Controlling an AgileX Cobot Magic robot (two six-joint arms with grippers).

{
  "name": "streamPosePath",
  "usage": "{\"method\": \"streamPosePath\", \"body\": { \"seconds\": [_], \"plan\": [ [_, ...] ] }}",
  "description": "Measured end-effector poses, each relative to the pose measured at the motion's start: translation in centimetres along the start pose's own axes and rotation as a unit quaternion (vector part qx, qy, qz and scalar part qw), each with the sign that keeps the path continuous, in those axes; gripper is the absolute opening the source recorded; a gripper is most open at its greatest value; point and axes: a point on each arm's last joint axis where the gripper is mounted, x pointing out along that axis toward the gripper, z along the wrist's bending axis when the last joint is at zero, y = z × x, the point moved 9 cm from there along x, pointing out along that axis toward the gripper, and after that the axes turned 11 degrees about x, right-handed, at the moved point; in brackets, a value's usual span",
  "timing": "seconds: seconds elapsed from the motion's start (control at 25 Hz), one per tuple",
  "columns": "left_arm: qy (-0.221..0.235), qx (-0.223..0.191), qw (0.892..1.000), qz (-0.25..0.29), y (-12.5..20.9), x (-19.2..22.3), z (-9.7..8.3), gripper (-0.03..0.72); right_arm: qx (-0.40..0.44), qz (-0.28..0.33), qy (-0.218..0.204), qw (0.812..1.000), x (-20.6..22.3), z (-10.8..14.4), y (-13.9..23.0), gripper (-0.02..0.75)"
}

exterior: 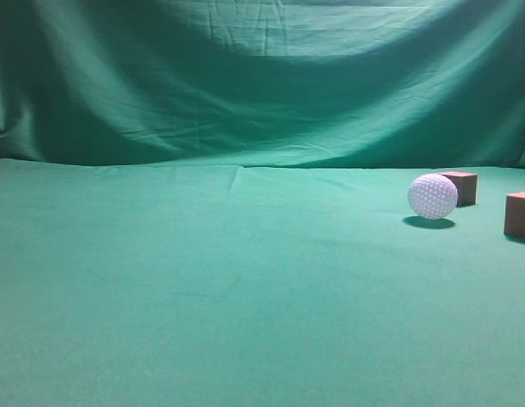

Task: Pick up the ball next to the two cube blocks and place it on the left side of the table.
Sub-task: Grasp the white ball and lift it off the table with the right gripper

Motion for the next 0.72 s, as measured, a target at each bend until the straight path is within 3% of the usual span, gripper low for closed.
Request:
{"method": "streamPosePath", "body": {
  "seconds": [0.04, 0.12, 0.32, 0.52, 0.72],
  "plan": [
    [0.0, 0.0, 1.0, 0.0, 0.0, 0.0, 0.0, 0.0, 0.006, -0.029, -0.01, 1.0, 0.0, 0.4, -1.1, 0.0],
    [0.0, 0.0, 1.0, 0.0, 0.0, 0.0, 0.0, 0.0, 0.012, -0.031, -0.012, 0.999, -0.1, 1.0, -2.6, 0.0],
    [0.0, 0.0, 1.0, 0.0, 0.0, 0.0, 0.0, 0.0, -0.004, 0.093, 0.026, 0.995, 1.1, 2.4, -4.8, 0.0],
    [0.0, 0.0, 1.0, 0.0, 0.0, 0.0, 0.0, 0.0, -0.022, 0.291, 0.086, 0.953, 3.9, 1.8, -2.2, 0.0],
    [0.0, 0.0, 1.0, 0.0, 0.0, 0.0, 0.0, 0.0, -0.04, 0.402, 0.1, 0.909, 6.7, 1.5, 0.5, 0.0]
  ]
}}
